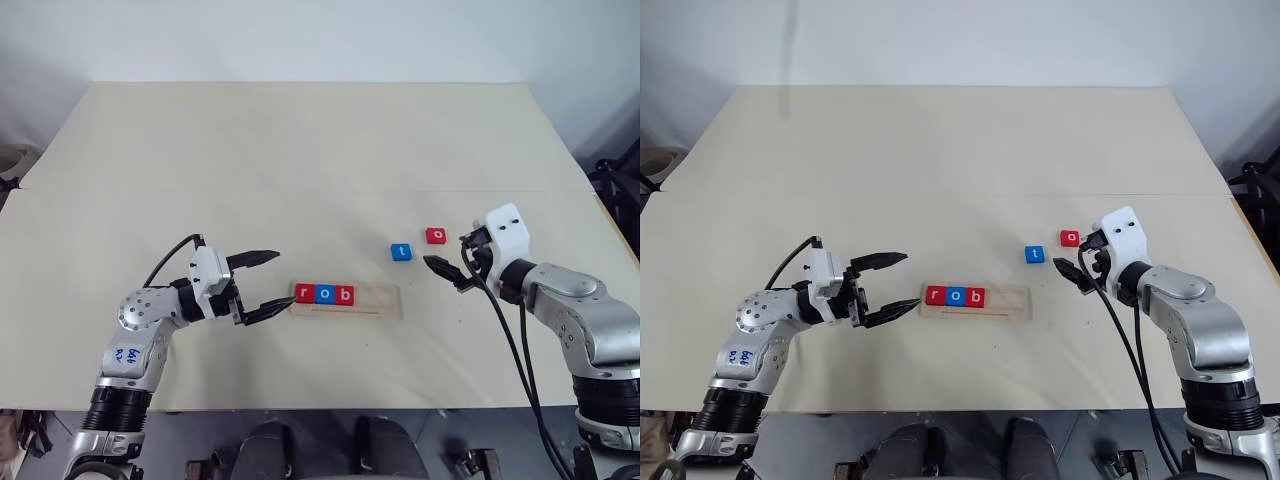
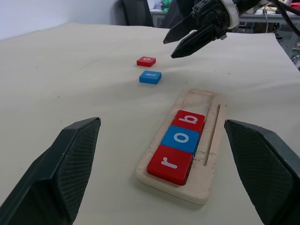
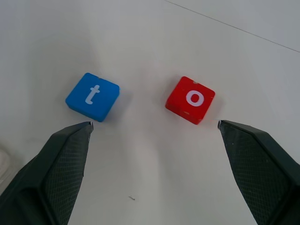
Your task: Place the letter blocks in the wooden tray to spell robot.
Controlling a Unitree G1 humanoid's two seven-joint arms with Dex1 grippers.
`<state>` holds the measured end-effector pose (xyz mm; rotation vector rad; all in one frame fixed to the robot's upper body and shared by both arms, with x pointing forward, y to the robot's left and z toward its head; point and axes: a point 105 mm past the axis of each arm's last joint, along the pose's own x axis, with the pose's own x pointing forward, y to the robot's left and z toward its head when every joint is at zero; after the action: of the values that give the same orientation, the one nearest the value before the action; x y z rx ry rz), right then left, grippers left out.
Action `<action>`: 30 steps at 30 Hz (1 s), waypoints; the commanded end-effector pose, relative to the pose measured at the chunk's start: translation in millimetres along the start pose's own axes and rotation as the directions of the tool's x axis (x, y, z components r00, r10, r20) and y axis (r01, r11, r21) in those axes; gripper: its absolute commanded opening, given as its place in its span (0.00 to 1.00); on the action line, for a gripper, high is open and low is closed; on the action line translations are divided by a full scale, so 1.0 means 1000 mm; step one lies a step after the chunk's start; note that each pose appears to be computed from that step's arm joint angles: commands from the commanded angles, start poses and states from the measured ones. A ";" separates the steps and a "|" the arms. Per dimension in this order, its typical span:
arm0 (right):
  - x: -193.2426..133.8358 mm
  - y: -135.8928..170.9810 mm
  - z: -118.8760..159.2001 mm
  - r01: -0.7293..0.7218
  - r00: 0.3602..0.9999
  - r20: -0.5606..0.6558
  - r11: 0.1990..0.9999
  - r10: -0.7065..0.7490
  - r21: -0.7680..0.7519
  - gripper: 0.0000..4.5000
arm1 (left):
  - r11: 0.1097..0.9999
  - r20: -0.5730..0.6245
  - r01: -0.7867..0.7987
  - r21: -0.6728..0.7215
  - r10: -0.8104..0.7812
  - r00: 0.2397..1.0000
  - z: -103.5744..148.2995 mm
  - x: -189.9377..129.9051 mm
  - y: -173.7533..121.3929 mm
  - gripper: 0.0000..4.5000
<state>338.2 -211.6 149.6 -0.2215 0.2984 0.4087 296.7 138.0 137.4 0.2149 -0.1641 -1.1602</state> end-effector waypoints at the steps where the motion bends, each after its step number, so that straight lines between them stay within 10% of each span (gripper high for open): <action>1: 0.006 -0.011 0.014 0.080 0.995 0.050 0.996 -0.083 0.048 1.00 | 0.999 0.015 0.008 0.050 -0.009 1.000 0.008 0.002 0.001 1.00; 11: 0.045 -0.026 0.007 0.275 0.961 -0.024 0.945 -0.275 0.174 1.00 | 0.998 0.017 -0.001 0.059 0.000 1.000 0.011 0.000 -0.001 1.00; 21: 0.050 -0.017 0.014 0.254 0.966 -0.013 0.944 -0.257 0.209 0.34 | 0.998 0.025 -0.019 0.060 0.018 1.000 0.012 -0.001 -0.002 1.00; 30: 0.002 -0.005 0.006 0.268 0.963 -0.044 0.943 -0.264 0.197 0.34 | 0.999 0.034 0.010 0.041 -0.011 0.999 0.009 0.006 -0.001 1.00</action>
<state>356.4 -213.9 144.2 -0.0609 0.3462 0.1061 295.7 133.3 140.5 0.2224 -0.1854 -1.1630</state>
